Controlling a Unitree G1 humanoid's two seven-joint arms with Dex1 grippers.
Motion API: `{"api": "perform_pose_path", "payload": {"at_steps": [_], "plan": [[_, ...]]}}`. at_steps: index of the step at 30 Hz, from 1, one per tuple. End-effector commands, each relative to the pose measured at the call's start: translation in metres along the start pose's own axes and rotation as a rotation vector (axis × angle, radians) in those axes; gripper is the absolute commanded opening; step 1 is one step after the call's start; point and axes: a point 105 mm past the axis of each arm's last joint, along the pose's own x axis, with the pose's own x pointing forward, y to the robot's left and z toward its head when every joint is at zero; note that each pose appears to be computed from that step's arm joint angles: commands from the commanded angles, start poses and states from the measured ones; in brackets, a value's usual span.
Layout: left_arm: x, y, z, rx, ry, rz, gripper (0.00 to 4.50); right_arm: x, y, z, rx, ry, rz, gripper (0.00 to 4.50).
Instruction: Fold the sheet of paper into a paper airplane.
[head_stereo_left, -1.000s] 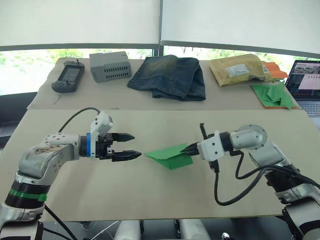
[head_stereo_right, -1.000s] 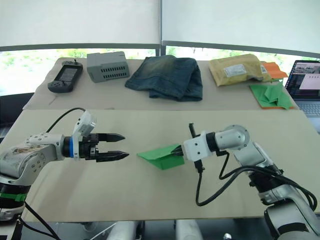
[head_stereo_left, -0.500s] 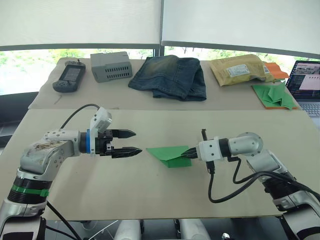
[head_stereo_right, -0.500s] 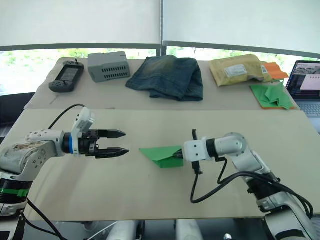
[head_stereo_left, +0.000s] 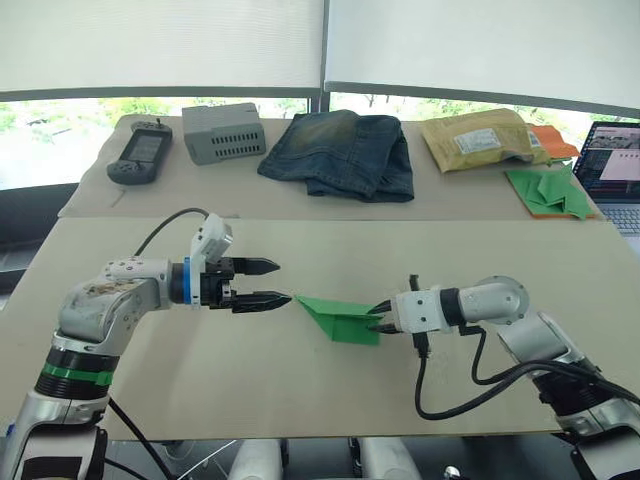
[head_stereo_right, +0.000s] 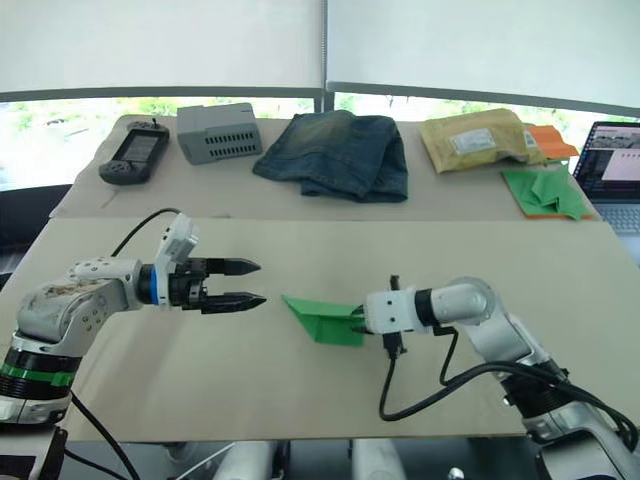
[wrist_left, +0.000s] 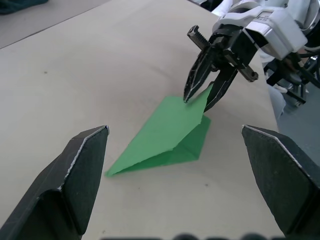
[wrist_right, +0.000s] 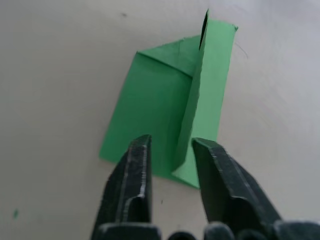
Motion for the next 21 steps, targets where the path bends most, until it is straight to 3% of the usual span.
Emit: {"api": "perform_pose_path", "payload": {"at_steps": [1, 3, 8, 12, 21], "plan": [[0.004, -0.001, 0.011, 0.046, -0.021, -0.031, 4.50, -0.022, -0.018, 0.019, -0.083, 0.013, -0.037, 3.04], [0.010, 0.005, 0.012, 0.050, -0.032, -0.023, 4.50, -0.033, -0.022, 0.024, -0.065, 0.034, -0.039, 3.70], [0.033, 0.021, 0.010, 0.121, -0.030, -0.008, 4.50, -0.061, -0.028, 0.048, 0.050, 0.014, -0.084, 3.70], [0.053, 0.035, 0.003, 0.156, -0.003, -0.017, 3.40, -0.073, -0.037, 0.057, 0.120, 0.005, -0.209, 3.74], [0.077, 0.032, -0.038, 0.190, 0.098, -0.156, 0.27, -0.067, -0.037, 0.061, 0.201, 0.017, -0.337, 3.74]]}}
